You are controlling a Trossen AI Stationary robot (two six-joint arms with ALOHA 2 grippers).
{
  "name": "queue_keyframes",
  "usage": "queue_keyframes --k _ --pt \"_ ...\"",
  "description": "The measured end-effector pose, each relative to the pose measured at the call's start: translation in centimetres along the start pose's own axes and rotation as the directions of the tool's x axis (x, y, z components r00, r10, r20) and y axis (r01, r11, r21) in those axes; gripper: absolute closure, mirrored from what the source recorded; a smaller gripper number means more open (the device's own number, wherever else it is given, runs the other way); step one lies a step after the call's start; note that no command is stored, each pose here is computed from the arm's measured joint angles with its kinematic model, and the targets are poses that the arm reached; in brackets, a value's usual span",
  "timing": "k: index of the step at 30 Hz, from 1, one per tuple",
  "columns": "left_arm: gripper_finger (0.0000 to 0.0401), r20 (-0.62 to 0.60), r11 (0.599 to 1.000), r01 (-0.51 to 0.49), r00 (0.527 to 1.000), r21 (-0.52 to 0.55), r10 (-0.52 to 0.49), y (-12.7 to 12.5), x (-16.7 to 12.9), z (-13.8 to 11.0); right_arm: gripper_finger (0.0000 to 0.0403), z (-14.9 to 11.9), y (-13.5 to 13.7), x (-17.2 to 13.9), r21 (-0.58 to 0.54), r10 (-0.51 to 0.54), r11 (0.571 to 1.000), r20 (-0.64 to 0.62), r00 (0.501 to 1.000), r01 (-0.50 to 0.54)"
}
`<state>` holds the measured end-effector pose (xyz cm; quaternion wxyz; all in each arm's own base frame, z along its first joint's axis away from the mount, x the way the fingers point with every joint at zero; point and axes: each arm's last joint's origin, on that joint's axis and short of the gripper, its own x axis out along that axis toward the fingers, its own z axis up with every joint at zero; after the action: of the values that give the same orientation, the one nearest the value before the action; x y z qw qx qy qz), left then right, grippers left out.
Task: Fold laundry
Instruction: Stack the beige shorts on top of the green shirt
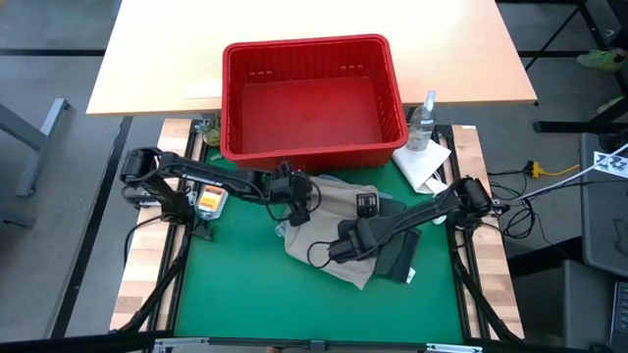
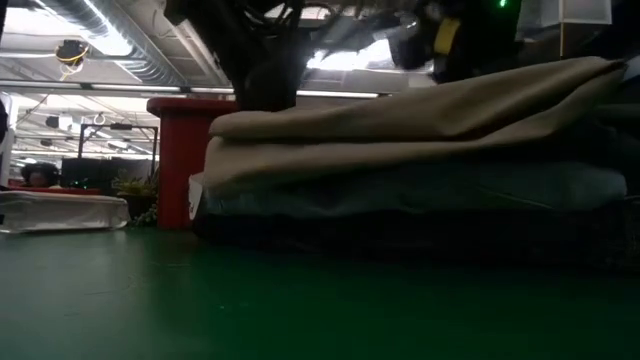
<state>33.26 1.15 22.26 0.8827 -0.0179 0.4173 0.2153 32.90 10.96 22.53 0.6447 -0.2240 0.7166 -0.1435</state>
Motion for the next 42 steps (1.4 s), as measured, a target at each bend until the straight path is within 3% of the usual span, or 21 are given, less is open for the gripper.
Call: queue_keyframes --k 9,17,20,26,36,42 --pt "0.0241 0.113 0.999 0.026 0.993 -0.036 -0.022 1.0 -3.7 1.2 0.0236 -0.8 -3.0 -4.6 0.083 -0.084 0.994 0.160 0.984 0.071" --pt "0.0241 0.188 0.992 0.105 0.978 -0.065 -0.091 1.2 -5.3 1.9 0.0236 -1.2 -4.5 -4.9 0.122 -0.175 0.980 0.172 0.969 0.155" --pt "0.0241 0.202 0.981 0.179 0.966 -0.073 -0.162 0.6 -4.8 2.1 0.0236 -1.0 -5.3 -4.1 0.143 -0.177 0.977 0.145 0.973 0.157" --pt "0.0241 0.216 0.983 0.166 0.966 -0.081 -0.145 -0.1 -2.8 2.3 0.0236 -0.9 -7.2 -2.0 0.177 -0.179 0.970 0.067 0.982 0.165" --pt "0.0241 0.177 0.990 0.026 0.984 -0.139 -0.001 1.3 1.7 2.2 0.0236 -1.2 -8.7 1.6 0.195 -0.133 0.970 -0.067 0.989 0.144" --pt "0.0241 0.197 0.985 0.012 0.980 -0.174 0.023 2.3 2.4 2.6 0.0236 -1.3 -8.2 3.4 0.203 -0.090 0.973 -0.093 0.992 0.107"
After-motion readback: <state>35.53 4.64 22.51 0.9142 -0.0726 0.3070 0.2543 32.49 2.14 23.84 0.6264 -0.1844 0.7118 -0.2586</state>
